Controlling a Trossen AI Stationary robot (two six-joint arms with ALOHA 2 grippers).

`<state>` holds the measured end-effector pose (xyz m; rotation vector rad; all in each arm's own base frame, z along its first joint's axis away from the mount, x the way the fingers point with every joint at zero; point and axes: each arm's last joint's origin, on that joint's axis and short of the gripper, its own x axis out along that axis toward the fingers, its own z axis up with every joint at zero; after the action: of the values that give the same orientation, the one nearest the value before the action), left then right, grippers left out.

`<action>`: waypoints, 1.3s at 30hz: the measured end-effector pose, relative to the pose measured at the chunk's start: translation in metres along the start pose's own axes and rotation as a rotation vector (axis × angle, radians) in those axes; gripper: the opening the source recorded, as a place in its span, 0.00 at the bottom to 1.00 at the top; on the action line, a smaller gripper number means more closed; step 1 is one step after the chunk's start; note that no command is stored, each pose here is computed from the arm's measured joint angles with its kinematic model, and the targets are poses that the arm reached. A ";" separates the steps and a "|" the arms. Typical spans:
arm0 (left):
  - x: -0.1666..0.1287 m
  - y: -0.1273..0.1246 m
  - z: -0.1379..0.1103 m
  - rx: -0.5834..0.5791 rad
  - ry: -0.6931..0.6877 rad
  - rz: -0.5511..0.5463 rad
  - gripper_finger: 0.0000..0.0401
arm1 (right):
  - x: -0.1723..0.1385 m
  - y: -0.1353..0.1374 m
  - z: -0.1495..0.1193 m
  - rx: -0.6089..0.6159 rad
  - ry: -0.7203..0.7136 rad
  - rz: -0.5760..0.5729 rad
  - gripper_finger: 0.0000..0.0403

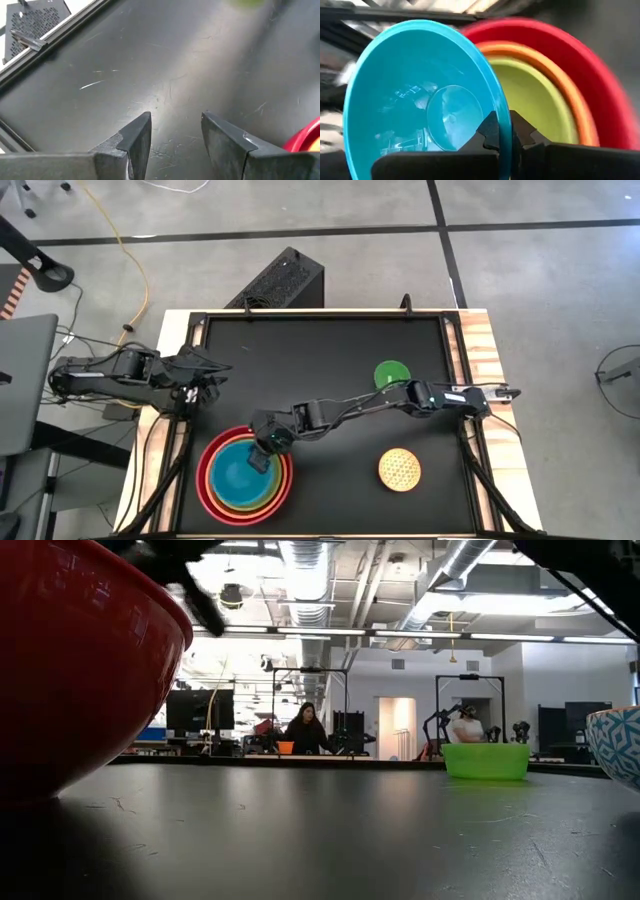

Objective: Nest bowls inside each other
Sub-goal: Stack the blue bowl on top of the light green bowl, then stack the orange patterned bowl on top of the blue bowl

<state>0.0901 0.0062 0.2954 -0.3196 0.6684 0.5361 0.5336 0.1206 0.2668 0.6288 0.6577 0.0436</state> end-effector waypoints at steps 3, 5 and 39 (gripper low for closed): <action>0.000 0.000 0.000 -0.002 0.005 -0.009 0.40 | 0.005 -0.004 -0.005 -0.015 0.035 -0.015 0.04; 0.000 0.000 0.000 -0.003 0.005 -0.010 0.40 | 0.010 -0.005 -0.002 -0.025 0.005 0.027 0.04; 0.000 0.000 0.000 -0.005 -0.005 0.010 0.40 | 0.016 -0.015 -0.004 -0.038 0.057 0.035 0.43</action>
<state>0.0900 0.0065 0.2954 -0.3200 0.6644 0.5483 0.5420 0.1142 0.2470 0.6041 0.6993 0.1065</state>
